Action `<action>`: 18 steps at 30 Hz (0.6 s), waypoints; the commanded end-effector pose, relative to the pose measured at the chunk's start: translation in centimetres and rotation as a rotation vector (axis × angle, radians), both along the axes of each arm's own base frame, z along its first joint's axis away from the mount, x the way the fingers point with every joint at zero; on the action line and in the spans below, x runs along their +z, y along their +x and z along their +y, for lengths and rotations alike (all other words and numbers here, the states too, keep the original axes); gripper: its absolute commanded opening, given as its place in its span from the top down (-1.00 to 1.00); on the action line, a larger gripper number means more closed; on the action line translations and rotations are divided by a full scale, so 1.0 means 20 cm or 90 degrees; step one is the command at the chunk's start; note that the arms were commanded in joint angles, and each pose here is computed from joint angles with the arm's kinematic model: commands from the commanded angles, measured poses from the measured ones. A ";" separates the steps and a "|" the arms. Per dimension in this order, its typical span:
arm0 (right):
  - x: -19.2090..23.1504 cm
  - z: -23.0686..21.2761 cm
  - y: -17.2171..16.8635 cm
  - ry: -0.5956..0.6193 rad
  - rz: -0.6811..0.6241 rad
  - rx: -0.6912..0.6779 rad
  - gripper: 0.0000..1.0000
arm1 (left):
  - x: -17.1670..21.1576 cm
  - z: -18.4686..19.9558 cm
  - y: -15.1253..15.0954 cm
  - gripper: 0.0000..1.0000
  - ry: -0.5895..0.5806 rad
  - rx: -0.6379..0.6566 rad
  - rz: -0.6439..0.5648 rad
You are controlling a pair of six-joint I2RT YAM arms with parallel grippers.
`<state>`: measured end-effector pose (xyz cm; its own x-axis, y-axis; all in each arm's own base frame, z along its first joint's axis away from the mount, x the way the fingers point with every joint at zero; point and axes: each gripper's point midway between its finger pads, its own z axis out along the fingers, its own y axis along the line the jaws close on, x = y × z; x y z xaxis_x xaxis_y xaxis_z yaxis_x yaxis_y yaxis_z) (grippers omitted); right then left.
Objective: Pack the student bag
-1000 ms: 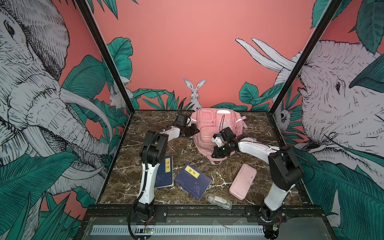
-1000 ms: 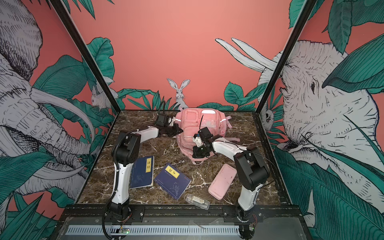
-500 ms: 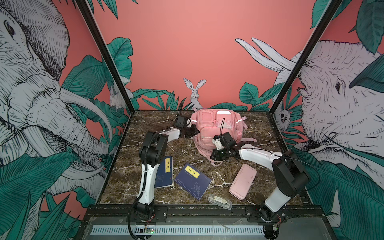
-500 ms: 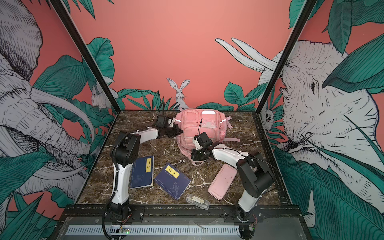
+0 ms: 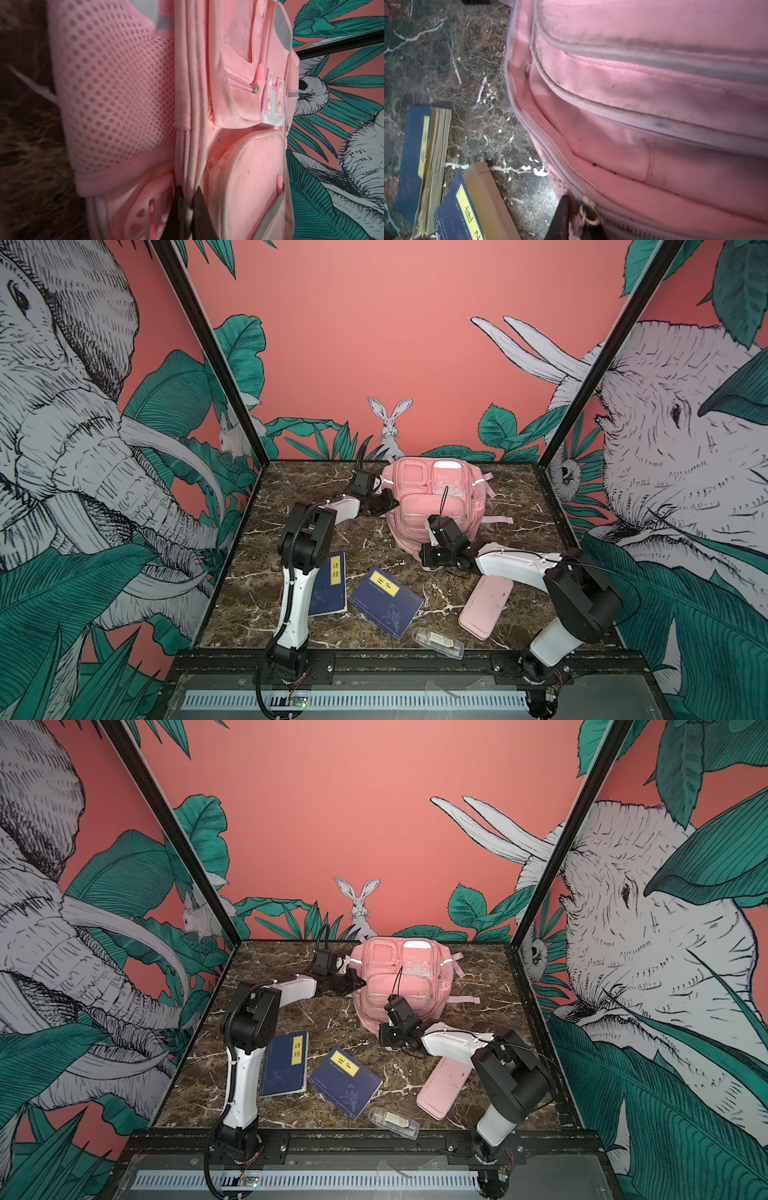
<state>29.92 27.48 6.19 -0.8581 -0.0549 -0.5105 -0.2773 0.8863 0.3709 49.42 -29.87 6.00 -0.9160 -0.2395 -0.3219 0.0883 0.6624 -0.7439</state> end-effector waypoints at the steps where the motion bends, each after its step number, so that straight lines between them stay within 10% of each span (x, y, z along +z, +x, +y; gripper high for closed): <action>1: 0.11 -0.03 0.03 0.001 -0.057 -0.040 0.86 | 0.18 -0.01 0.03 1.00 -0.020 0.020 -0.043; 18: 0.20 0.02 -0.07 -0.061 0.017 0.077 0.96 | 0.22 -0.02 0.06 1.00 -0.058 0.070 -0.055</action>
<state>29.54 27.53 9.50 -0.8668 -0.1399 -0.4786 -0.3157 0.8970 0.3095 49.23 -30.13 6.12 -0.9036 -0.3083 -0.2974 0.0372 0.6353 -0.7714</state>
